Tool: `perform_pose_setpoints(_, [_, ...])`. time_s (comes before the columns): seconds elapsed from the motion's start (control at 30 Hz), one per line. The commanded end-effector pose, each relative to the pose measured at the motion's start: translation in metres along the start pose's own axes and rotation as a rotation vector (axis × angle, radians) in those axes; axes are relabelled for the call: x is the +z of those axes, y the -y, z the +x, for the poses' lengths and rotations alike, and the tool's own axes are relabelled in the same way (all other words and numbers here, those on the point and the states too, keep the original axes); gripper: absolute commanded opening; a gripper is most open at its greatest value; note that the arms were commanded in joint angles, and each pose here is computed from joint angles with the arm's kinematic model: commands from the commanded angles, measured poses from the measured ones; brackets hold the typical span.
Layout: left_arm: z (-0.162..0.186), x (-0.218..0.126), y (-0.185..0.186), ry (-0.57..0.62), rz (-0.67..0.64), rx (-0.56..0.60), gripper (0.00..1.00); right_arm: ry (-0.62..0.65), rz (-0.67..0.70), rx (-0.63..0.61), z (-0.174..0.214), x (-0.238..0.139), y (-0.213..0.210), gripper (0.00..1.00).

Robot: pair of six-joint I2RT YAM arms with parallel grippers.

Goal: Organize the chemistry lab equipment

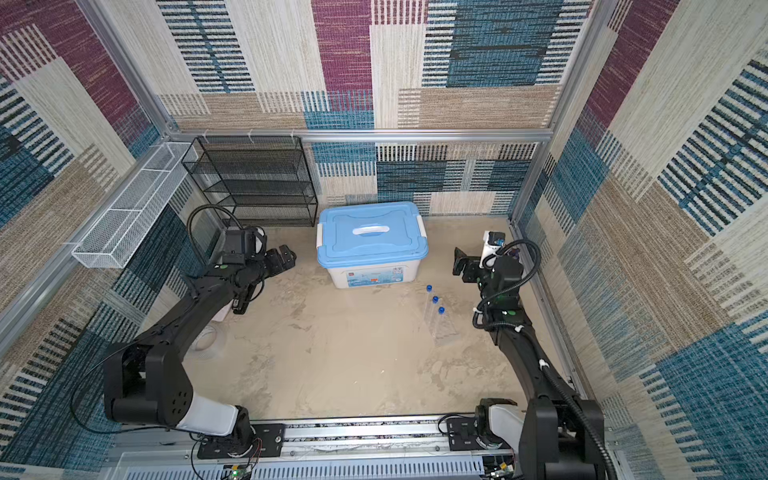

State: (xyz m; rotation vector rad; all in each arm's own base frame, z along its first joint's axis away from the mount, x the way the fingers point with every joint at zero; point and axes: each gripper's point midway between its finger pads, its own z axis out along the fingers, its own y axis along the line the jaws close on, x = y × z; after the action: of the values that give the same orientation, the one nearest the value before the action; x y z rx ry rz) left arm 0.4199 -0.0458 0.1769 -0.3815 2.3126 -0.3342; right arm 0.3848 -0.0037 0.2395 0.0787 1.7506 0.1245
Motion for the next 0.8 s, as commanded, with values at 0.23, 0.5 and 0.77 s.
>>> perform_pose_setpoints(0.23, [0.015,-0.009,-0.062,0.202,-0.241,0.217,0.99,0.171,0.183,-0.046,0.034,-0.033,0.038,0.99])
perform_pose_setpoints(0.5, [0.029,-0.002,-0.075,0.242,-0.267,0.282,0.99,0.178,0.19,-0.047,0.068,-0.047,0.041,0.99])
perform_pose_setpoints(0.77, [0.034,0.003,-0.081,0.299,-0.267,0.312,1.0,0.172,0.142,-0.048,0.076,-0.038,0.035,0.99])
